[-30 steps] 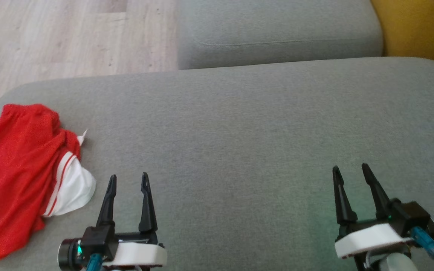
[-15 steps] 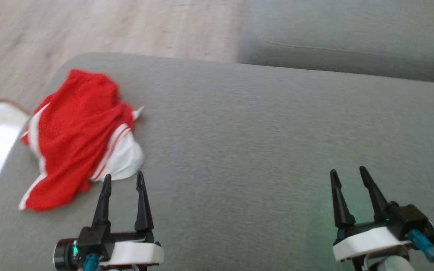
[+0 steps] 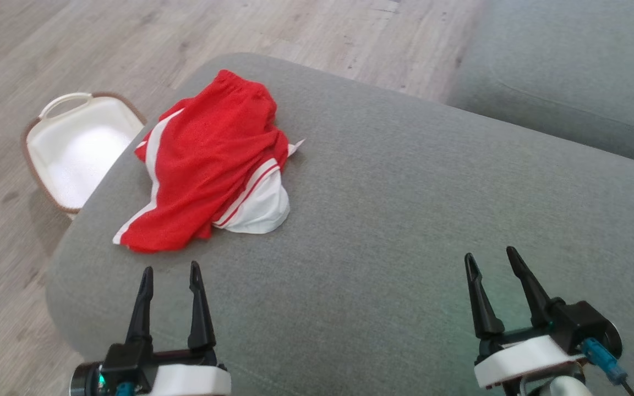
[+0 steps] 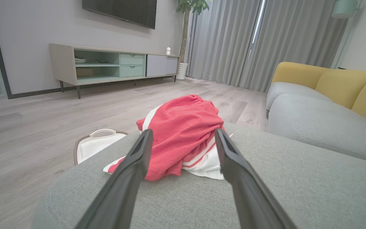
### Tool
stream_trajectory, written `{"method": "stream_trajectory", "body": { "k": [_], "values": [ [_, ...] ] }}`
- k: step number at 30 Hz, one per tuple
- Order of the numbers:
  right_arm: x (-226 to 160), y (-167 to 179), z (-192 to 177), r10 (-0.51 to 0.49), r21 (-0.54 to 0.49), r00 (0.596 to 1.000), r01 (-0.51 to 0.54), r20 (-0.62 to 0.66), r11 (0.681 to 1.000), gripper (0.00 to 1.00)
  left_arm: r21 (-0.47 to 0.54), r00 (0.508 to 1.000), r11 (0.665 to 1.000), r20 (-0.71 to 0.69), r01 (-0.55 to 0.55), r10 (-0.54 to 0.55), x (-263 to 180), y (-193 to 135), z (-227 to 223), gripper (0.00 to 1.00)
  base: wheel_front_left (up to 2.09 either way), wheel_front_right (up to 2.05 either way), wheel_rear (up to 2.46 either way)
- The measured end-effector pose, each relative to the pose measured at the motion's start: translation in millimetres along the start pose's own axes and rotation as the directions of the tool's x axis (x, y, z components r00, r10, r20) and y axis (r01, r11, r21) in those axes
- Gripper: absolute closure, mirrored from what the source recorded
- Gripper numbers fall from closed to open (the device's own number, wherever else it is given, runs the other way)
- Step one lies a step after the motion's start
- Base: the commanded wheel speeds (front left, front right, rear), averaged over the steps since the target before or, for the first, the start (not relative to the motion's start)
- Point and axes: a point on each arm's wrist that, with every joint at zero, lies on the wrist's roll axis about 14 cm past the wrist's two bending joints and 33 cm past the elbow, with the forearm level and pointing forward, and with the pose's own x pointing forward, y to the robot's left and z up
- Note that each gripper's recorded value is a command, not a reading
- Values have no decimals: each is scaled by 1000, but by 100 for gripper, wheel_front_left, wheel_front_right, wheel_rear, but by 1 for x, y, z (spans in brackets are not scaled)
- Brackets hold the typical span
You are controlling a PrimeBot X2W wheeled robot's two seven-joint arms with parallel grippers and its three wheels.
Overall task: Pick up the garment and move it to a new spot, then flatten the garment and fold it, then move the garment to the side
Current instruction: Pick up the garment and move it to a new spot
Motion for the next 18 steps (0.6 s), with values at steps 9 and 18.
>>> {"method": "stream_trajectory", "body": {
  "k": [9, 18],
  "values": [
    [5, 3, -13, 22, 1, 999, -22, -34, 1000, 0, 77, 999, 997, 31, -27, 25, 9, 12, 11, 0, 0, 0, 0],
    [25, -24, -48, 32, -46, 994, -37, -100, 998, 0, 245, 942, 965, 295, 89, -161, 121, -26, 113, 0, 0, 0, 0]
  ]
}}
